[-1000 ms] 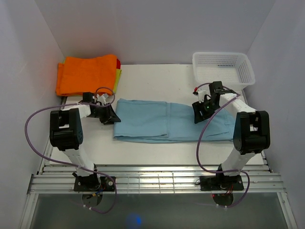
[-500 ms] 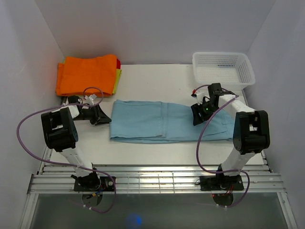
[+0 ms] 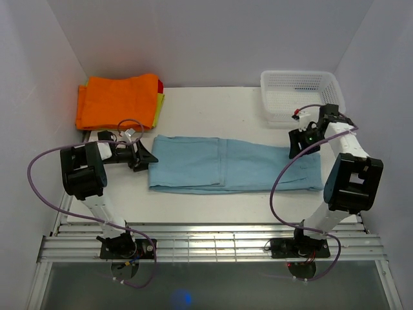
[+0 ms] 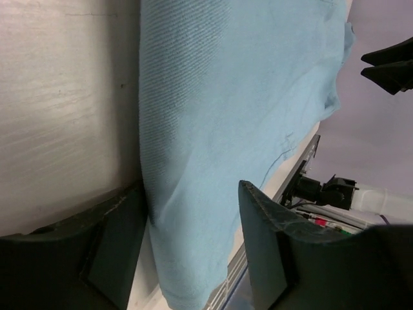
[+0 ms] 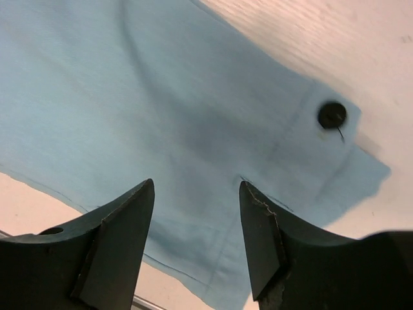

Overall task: Fold and stack the trousers
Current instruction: Fold the trousers

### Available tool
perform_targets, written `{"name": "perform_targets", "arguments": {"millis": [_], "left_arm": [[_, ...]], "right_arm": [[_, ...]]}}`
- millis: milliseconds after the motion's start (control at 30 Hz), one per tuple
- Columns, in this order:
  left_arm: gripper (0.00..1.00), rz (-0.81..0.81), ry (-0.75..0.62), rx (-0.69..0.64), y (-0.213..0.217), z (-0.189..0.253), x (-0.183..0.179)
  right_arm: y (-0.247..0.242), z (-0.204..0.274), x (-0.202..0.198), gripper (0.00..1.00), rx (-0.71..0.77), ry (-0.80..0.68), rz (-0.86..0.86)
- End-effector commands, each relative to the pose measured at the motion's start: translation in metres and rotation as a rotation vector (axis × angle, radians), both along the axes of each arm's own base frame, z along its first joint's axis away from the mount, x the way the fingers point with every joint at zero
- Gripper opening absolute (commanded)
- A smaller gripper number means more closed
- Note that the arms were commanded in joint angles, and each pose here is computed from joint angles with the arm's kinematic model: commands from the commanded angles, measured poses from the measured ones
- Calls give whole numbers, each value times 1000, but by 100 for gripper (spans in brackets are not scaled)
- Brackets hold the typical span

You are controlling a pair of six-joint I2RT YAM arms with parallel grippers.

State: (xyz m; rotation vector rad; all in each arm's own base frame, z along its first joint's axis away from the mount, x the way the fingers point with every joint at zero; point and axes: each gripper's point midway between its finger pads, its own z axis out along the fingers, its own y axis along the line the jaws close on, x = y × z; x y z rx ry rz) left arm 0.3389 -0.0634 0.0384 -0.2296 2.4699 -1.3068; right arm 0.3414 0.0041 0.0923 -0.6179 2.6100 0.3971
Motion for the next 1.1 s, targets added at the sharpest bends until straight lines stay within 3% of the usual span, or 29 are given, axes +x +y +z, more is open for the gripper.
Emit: {"name": "perform_targets", "arguments": {"millis": [0,33,133,167,233,400,567,667,867,1067], "left_arm": [[67,-1,21,34,-4,-20,-5],[62,4,15,35,-4,-22,-3],[33,18,18,22,-4,-23,1],[16,21,27,20,-4,-23,0],[2,33,24,36,3,-21,1],[0,97,-2,62,44,-1,1],[0,65,-151,111,69,43,4],[0,40,-218,128,66,72,-1],[0,23,-328,152,59,128,0],[0,-47,-337,91,5,175,-1]], "right_arm": [[-29,-2,-18,61,-54,22,5],[-30,-5,-18,60,-47,22,8],[-34,-17,-7,54,-41,5,-19],[-36,-19,-2,53,-43,-6,-34],[-40,-24,11,49,-46,-24,-58],[-27,-28,11,48,34,12,-46],[-13,-11,7,49,104,-15,-38],[-11,1,9,50,112,-44,-46],[-10,-6,5,63,128,7,-87],[-16,-32,3,77,119,83,-155]]}}
